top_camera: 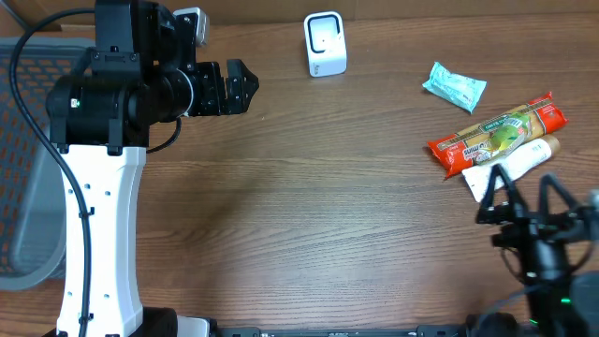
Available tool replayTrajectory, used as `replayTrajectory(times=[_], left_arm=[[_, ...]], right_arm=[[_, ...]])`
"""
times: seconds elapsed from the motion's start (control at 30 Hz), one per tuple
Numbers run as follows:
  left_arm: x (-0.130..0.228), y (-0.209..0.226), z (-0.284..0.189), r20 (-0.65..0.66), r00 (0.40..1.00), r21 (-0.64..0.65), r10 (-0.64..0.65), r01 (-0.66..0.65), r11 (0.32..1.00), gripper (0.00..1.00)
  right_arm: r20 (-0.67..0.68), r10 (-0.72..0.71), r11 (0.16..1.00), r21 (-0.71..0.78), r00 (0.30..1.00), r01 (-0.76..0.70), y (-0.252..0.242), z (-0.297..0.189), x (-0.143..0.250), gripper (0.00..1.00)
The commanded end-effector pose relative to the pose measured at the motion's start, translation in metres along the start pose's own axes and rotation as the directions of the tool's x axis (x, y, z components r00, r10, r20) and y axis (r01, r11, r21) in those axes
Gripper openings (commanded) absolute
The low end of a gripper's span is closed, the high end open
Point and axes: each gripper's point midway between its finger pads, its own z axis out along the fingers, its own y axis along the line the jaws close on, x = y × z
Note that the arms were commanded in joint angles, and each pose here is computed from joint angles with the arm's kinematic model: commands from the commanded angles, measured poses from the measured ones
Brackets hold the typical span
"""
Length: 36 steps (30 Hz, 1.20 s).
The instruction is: Scan the item barcode
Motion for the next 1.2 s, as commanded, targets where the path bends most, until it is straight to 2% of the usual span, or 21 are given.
replayTrajectory(times=[0.0,0.2,0.37,0.5,1.17], left_arm=[[-0.002,0.001,0.002,-0.001,1.000,0.001,-0.003,0.003,1.000,1.00],[-0.002,0.002,0.002,-0.001,1.000,0.000,-0.003,0.003,1.000,1.00],[-0.002,0.001,0.002,-0.001,1.000,0.001,-0.003,0.003,1.000,0.99],[-0.002,0.002,0.002,-0.001,1.000,0.000,-0.003,0.003,1.000,1.00],[-0.002,0.002,0.002,-0.001,1.000,0.000,-0.003,0.003,1.000,1.00]], right_arm=[[0.068,-0.003,0.999,-0.052,0.998,0.006,-0.009,0.003,0.025,1.00],[0.123,0.004,0.995,-0.102,0.992,0.008,-0.030,0.016,0.073,1.00],[0.061,0.002,0.996,-0.087,0.998,0.003,-0.043,0.024,0.105,1.00],[-0.045,-0.003,0.998,-0.068,0.999,0.000,-0.053,0.027,0.137,1.00],[-0.042,-0.003,0.997,-0.074,0.999,0.000,-0.051,0.027,0.136,1.00]])
